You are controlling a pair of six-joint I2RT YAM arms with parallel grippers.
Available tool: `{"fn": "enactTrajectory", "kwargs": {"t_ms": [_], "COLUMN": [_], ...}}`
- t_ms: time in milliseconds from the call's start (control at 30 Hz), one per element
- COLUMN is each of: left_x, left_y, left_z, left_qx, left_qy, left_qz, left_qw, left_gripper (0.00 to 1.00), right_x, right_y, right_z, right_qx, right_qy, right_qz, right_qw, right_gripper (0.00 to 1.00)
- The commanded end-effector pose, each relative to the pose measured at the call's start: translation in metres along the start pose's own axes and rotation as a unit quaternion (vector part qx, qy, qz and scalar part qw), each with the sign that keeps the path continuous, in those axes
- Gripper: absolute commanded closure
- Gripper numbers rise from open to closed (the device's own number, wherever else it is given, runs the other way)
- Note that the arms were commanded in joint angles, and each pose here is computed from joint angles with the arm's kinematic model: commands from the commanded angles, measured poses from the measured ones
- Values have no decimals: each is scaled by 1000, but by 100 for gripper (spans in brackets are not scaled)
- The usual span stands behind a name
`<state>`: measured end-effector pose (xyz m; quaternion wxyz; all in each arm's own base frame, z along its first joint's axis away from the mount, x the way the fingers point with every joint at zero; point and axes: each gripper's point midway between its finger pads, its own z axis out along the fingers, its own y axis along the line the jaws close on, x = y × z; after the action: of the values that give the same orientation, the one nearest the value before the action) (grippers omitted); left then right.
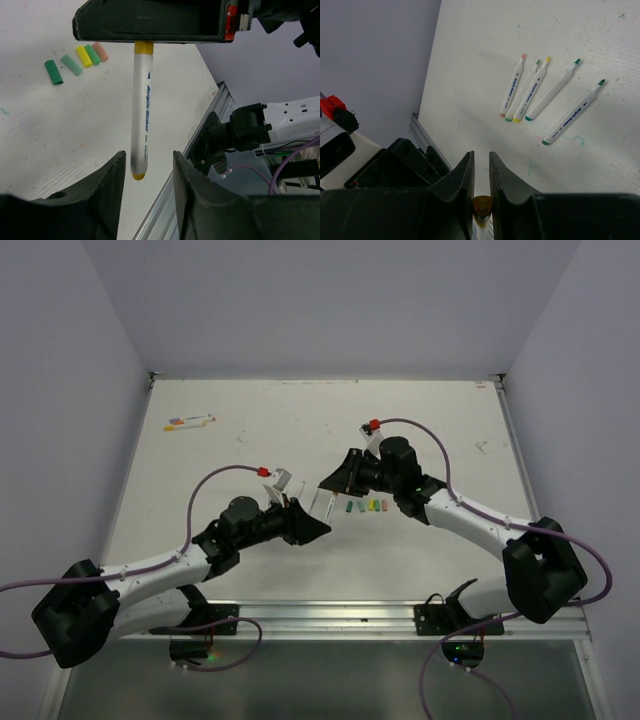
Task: Open the pen caps
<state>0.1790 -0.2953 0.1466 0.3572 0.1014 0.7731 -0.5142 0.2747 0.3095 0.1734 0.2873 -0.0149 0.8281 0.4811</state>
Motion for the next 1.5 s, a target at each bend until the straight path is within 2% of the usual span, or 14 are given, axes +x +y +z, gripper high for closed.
{"fn": "enactTrajectory", "kwargs": {"t_ms": [0, 167, 467, 533, 567, 700, 833, 1033, 1100, 1133, 1167, 1233, 1333, 1467], "left_x": [-24, -22, -16, -20, -20, -23, -25, -42, -61, -51, -66, -59, -47, -32], "left_y": [-33, -33, -35, -39, -41, -53, -66, -21, 5, 23, 20, 43, 31, -13], "left_z": [3, 6, 17, 18, 19, 19, 14, 10, 6, 1, -2, -15, -11, 13], "left_qx": [54, 61, 79, 86, 90, 117, 152, 14, -93, -154, -200, -302, -332, -195], "left_qy": [-28, -23, -6, -10, -8, -6, -10, -75, -138, -127, -168, -170, -141, -101], "left_qz": [18, 23, 13, 15, 16, 20, 26, -11, -22, -19, -13, 12, 52, 85], "left_qw": [998, 998, 997, 996, 996, 993, 988, 997, 986, 980, 965, 938, 931, 972], "left_gripper": [52, 45, 46, 53, 66, 100, 100, 100, 100, 100, 100, 100, 100, 100], "right_x": [0, 4, 6, 6, 6, 8, 12, 4, -1, -5, -6, -7, -13, -12], "right_y": [13, 22, 35, 36, 37, 39, 42, 22, 17, 9, 6, -1, -6, 0], "right_z": [-3, -8, -12, -13, -13, -13, -12, -8, -8, -6, -7, -8, -15, -18], "right_qx": [-28, -47, -80, -84, -86, -96, -112, -60, -43, -20, -8, 24, 61, 51], "right_qy": [-1, 8, 13, 12, 12, 14, 23, -6, -22, -36, -40, -46, -67, -59], "right_qz": [-3, -2, 10, 12, 13, 9, -2, 4, 5, 9, 11, 11, -5, -25], "right_qw": [1000, 999, 997, 996, 996, 995, 993, 998, 999, 999, 999, 999, 996, 997], "right_gripper": [100, 100, 100, 100, 100, 100, 100, 100, 100, 100, 100, 100, 100, 100]}}
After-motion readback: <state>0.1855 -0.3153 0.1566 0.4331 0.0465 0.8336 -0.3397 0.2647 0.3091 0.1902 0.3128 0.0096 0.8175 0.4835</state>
